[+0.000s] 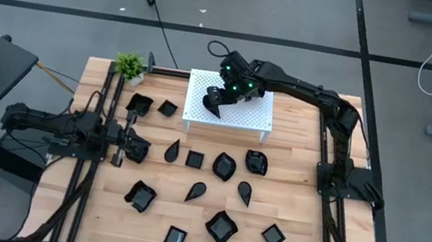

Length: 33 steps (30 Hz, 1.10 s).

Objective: Pick & Place Mini shaped plates
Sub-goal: Put the drop-shaped plate on the shelf

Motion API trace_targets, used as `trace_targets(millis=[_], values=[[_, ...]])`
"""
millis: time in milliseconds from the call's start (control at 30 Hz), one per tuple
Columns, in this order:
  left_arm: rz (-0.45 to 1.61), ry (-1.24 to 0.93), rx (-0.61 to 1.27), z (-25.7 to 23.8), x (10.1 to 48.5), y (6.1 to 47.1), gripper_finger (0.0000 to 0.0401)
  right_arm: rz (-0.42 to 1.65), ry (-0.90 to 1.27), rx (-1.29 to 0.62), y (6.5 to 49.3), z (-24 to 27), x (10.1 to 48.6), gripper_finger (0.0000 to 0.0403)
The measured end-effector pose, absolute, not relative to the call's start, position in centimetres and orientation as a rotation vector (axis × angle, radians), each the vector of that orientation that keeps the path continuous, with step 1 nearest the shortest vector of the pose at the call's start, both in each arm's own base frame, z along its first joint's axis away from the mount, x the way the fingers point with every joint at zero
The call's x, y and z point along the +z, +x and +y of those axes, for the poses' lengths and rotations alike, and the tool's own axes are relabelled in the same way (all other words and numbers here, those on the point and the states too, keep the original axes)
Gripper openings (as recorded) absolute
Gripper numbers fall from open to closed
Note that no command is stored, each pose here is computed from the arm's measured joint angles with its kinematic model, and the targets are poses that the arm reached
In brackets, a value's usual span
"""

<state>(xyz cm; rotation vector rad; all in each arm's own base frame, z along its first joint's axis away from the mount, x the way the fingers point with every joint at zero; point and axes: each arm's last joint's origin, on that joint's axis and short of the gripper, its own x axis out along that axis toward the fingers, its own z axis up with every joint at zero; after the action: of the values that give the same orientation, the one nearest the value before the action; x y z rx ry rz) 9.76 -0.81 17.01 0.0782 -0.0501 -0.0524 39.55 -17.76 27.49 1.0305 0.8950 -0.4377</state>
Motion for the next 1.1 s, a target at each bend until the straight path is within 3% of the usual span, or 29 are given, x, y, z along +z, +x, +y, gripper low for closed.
trace_targets(millis=[433, 1100], values=[[-0.05, 0.078, -0.052, -0.8, 17.0, 9.8, 0.0003, 0.872, 1.028, -0.433, 39.7, -17.8, 27.6, 0.0004], [-0.05, 0.078, -0.052, -0.8, 17.0, 9.8, 0.0003, 0.665, 1.224, -0.536, 39.4, -20.6, 28.8, 0.0003]])
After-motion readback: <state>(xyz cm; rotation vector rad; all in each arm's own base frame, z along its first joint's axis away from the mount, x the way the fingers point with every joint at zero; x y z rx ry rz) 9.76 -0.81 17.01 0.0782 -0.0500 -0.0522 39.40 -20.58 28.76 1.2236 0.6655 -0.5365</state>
